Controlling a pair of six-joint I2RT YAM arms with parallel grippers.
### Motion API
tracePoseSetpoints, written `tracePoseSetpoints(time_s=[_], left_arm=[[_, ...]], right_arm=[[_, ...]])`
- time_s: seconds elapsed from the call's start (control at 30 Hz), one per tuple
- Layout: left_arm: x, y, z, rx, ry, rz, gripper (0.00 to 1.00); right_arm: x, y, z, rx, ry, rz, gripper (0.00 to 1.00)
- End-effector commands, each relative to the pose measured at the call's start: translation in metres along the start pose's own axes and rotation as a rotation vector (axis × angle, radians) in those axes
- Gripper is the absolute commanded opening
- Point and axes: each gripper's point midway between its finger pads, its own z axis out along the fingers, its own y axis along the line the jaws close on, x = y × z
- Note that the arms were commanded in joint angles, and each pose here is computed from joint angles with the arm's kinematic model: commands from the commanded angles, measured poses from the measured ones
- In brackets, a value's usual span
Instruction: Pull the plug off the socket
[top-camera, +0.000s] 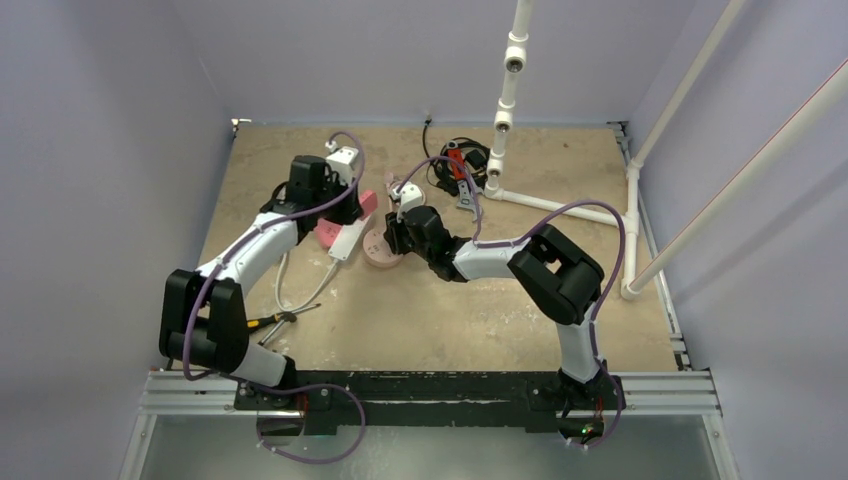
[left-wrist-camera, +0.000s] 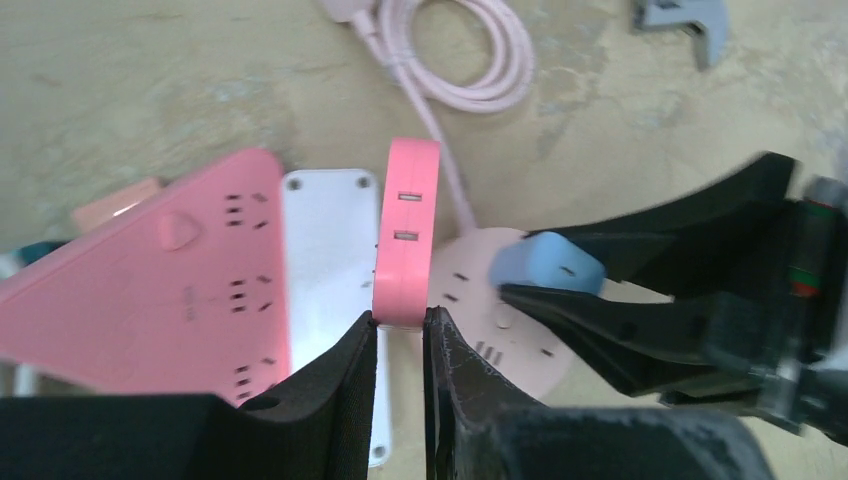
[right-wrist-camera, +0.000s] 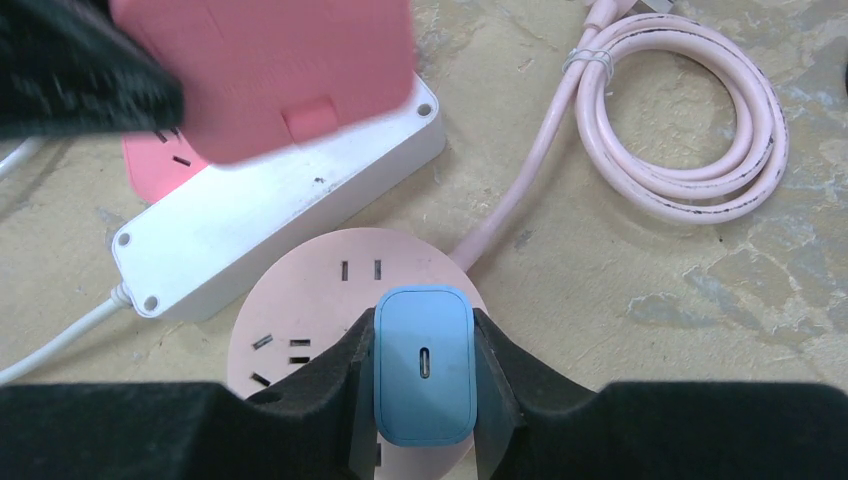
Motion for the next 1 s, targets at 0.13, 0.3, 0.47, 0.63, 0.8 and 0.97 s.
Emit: tracePoseSetpoints(time_s=[0.13, 0.3, 0.47, 0.63, 0.8, 0.97], left_arm=[[-0.023, 0.076, -0.011, -0.167, -0.085, -0.231, 0.0], [-0.011, 0.093, -0.006, -0.198, -0.039, -0.305, 0.0], [-0.005, 0.102, -0.006, -0.22, -0.014, -0.338, 0.0], [0.003, 0.114, -0.004, -0.266, 0.025, -0.362, 0.18], [-0.005, 0.113, -0.016, -0.283, -0.013, -0.347, 0.63], [-0.024, 0.103, -0.033, -0.286, -0.09, -0.314, 0.84]], right_arm=[[0.046, -0.022, -0.004, 0.073, 0.146, -0.033, 0.0], [0.046, -0.022, -0.005, 0.072, 0.146, -0.033, 0.0], [0.046, -0.022, -0.004, 0.072, 0.147, -0.033, 0.0], [0.045, -0.023, -0.004, 0.079, 0.143, -0.032, 0.0], [0.042, -0.024, -0.006, 0.084, 0.134, -0.028, 0.0], [0.031, -0.027, -0.01, 0.108, 0.098, -0.013, 0.0]])
